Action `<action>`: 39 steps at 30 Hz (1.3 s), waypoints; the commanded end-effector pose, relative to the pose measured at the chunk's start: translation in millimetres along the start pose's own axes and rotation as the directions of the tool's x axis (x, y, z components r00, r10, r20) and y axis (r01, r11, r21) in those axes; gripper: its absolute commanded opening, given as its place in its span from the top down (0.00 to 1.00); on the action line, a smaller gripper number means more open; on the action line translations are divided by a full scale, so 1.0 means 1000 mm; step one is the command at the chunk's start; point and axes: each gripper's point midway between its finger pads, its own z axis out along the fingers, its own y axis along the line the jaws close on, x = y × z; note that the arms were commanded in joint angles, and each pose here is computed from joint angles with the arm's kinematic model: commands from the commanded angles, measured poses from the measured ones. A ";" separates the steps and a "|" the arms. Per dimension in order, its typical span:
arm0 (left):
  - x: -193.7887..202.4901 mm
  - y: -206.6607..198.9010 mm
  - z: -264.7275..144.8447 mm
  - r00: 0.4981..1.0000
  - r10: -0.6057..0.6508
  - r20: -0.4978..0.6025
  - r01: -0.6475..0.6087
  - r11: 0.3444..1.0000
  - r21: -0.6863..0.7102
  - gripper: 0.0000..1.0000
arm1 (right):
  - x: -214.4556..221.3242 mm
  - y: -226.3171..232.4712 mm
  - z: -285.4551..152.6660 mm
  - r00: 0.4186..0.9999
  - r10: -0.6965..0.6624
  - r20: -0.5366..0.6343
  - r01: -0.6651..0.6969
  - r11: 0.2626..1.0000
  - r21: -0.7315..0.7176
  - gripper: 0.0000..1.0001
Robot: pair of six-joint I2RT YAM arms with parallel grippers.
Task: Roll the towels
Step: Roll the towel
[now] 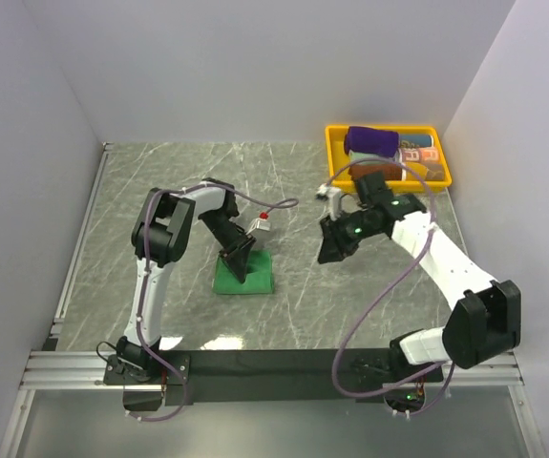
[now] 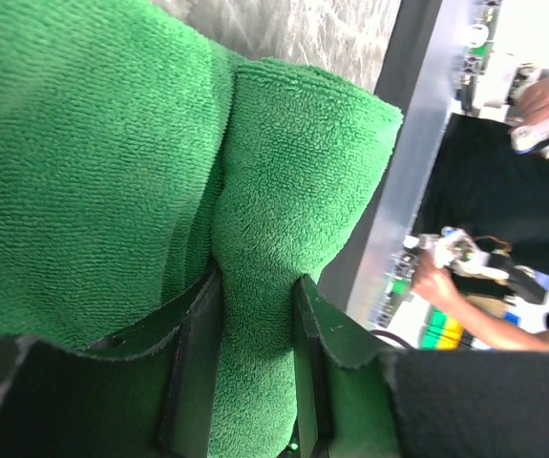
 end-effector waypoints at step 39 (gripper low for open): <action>-0.020 0.064 -0.063 0.944 0.181 0.275 -0.121 0.968 -0.222 0.64 | 0.069 0.070 0.218 0.618 -0.672 -0.409 0.581 0.740 -0.339 1.00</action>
